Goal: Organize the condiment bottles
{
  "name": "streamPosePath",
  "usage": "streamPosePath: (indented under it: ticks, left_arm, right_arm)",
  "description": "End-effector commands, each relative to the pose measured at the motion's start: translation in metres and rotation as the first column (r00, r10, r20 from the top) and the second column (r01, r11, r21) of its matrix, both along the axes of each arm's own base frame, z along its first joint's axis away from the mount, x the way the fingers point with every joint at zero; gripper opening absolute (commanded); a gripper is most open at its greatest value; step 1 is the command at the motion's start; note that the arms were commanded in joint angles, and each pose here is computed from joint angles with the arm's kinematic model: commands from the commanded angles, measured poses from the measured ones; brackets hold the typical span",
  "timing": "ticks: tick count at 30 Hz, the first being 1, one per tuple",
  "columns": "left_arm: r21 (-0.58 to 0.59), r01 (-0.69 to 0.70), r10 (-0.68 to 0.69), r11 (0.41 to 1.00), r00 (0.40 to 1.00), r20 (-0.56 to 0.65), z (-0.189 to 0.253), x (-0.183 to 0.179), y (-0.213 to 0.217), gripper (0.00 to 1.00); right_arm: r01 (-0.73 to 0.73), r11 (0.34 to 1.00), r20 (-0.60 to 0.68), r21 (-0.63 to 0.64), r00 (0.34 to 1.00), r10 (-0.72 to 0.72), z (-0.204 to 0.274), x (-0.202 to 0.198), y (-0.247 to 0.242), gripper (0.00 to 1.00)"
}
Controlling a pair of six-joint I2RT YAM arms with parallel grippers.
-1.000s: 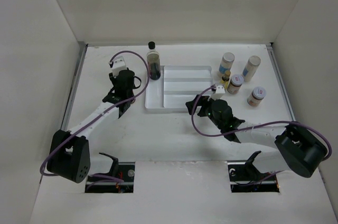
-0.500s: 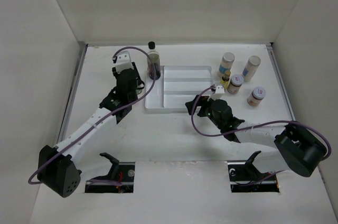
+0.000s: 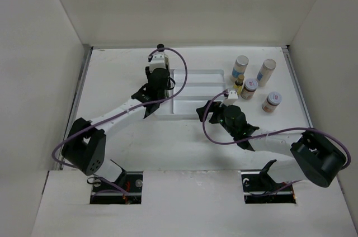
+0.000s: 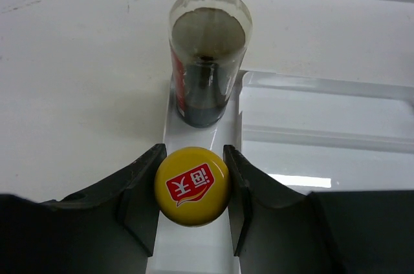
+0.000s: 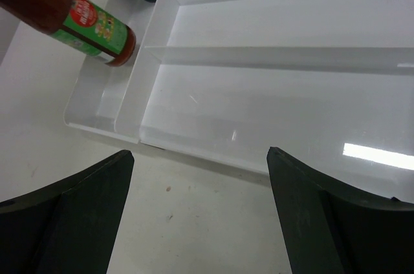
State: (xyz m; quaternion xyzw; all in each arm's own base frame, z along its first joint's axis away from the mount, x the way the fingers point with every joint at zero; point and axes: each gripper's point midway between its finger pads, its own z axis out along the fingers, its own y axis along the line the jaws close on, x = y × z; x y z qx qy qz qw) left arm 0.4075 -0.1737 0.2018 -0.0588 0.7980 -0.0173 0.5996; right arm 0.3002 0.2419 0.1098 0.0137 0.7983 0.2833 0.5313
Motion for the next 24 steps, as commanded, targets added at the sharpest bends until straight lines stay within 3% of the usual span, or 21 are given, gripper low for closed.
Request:
streamPosePath:
  ticks: [1,7,18,24]
  left_arm:
    - [-0.156,0.041,-0.001,0.987,0.968,0.25,0.091,0.026,-0.021,0.21]
    - [-0.082,0.02,-0.002,0.996,0.975,0.22,0.07,0.046,-0.024,0.21]
    - [-0.047,-0.031,0.041,0.998,0.974,0.224,0.061,0.063,-0.007,0.22]
    - [-0.037,-0.03,0.037,0.999,0.981,0.192,0.037,0.067,-0.008,0.43]
  right_arm:
    - [-0.009,0.997,0.079,0.077,0.997,0.003,0.034,0.009,0.01,0.91]
    - [-0.014,0.997,0.075,0.079,0.997,0.009,0.033,0.008,0.01,0.91]
    - [-0.013,0.997,0.066,0.073,0.998,0.009,0.029,0.008,0.01,0.92]
    - [-0.012,0.998,0.07,0.069,0.998,0.007,0.03,0.009,0.01,0.92]
